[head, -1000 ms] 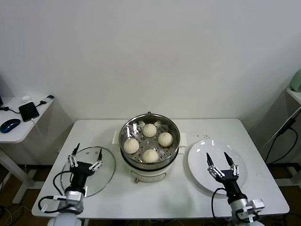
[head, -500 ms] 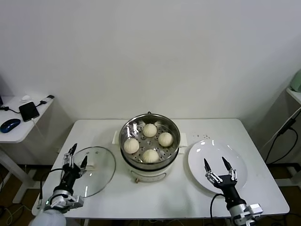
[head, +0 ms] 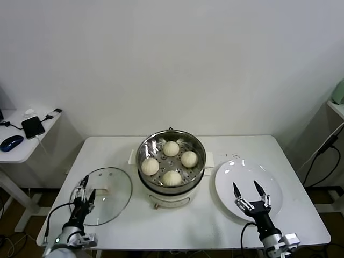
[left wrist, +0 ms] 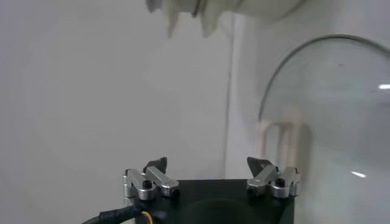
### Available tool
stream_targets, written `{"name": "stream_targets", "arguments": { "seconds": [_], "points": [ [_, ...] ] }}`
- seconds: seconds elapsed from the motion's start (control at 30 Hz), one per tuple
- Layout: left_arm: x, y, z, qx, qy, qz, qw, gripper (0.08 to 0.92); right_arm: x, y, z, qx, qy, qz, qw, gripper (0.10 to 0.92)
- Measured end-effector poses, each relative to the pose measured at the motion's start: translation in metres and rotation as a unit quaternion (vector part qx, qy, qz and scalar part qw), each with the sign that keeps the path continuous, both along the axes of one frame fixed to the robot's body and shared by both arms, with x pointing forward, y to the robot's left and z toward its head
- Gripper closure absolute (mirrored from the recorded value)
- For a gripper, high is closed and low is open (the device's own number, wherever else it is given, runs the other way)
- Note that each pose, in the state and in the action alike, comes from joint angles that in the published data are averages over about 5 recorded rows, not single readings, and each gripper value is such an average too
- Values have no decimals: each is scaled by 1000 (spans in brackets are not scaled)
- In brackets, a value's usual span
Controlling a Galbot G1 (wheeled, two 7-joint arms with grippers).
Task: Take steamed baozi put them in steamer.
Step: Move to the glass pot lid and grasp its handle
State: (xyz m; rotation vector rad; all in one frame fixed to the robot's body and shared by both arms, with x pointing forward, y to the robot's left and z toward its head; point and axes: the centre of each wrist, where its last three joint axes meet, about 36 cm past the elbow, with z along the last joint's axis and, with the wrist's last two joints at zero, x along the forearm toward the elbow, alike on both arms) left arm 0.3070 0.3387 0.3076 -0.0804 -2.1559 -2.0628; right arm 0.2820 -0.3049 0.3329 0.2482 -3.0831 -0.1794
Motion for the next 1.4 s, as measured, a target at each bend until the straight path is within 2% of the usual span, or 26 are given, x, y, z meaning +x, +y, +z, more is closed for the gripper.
{"name": "stream_targets", "arguments": {
  "seconds": [0.2, 0.57, 1.07, 1.4],
  "points": [
    [-3, -8, -15, 7, 13, 7, 1000, 177, -2, 1, -1, 0, 1, -1, 1000, 200],
    [11, -15, -33, 19, 18, 34, 999, 177, -4, -2, -2, -2, 0, -5, 1000, 200],
    [35, -19, -42, 27, 14, 70, 997, 177, -4, -3, -8, -3, 6, -7, 1000, 200],
    [54, -29, -42, 22, 4, 78, 997, 177, -6, -4, -13, -3, 8, -9, 1000, 200]
  ]
}}
